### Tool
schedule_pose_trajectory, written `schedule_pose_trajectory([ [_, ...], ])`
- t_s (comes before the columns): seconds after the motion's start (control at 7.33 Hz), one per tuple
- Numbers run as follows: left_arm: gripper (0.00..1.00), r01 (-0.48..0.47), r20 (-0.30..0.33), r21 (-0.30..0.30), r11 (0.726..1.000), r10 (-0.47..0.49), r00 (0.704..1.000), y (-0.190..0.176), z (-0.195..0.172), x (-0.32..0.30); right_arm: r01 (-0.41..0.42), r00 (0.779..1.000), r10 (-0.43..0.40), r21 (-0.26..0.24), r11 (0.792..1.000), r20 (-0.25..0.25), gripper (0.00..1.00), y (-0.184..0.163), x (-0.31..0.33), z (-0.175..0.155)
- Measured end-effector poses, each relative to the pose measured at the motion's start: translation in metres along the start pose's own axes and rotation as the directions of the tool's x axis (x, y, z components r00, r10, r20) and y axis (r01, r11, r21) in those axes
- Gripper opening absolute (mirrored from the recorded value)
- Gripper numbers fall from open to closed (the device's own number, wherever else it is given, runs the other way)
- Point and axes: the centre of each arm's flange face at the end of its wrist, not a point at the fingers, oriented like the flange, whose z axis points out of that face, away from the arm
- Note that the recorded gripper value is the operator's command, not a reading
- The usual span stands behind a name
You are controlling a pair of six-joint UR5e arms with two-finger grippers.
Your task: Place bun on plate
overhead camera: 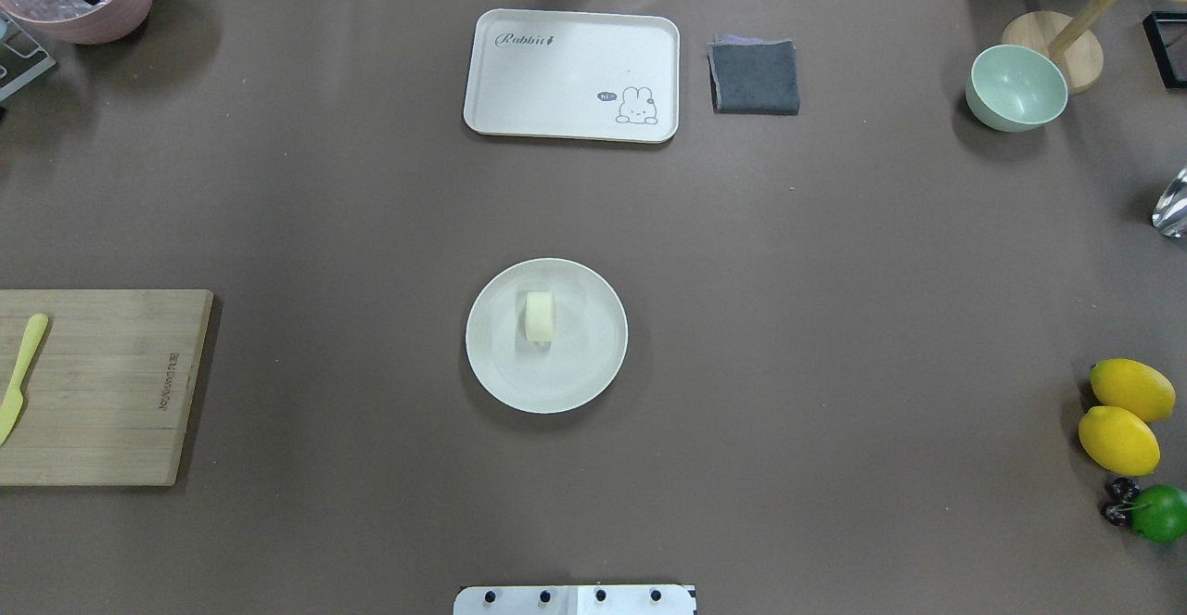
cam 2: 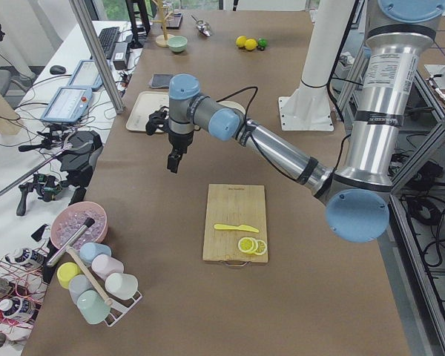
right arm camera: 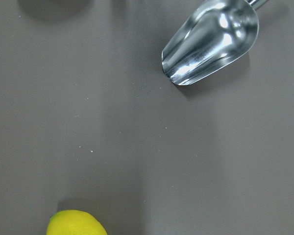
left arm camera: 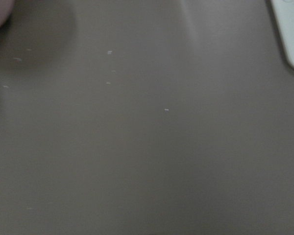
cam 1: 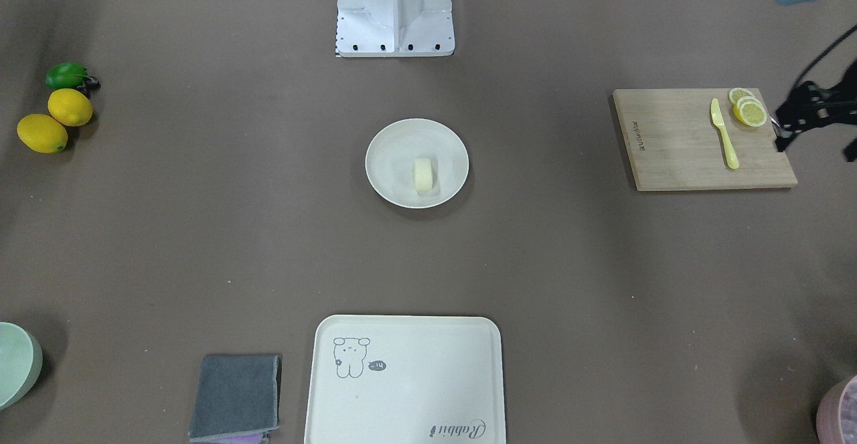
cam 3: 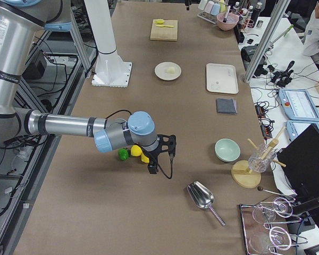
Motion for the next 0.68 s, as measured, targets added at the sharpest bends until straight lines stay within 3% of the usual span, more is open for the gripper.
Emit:
schedule_pose_trajectory([
  [0.27, 0.97, -0.06, 0.031, -0.091, 0.994, 0.063, 0.998, 0.024, -0.007, -0.115, -0.018, 1.0, 0.018, -0.007, 1.0, -0.004, 1.0, 0.003, 0.009, 0.004],
  [0.41, 0.97, -0.043, 0.026, -0.129, 0.991, 0.047, 0.999, 0.054, 0.015, -0.158, -0.022, 1.0, 0.022, -0.01, 1.0, -0.006, 1.0, 0.004, 0.011, 0.005],
  [0.68, 0.97, -0.046, 0.024, -0.126, 0.991, 0.05, 0.998, 0.12, 0.07, -0.214, -0.025, 1.0, 0.025, -0.012, 1.0, -0.006, 1.0, 0.004, 0.012, 0.006],
])
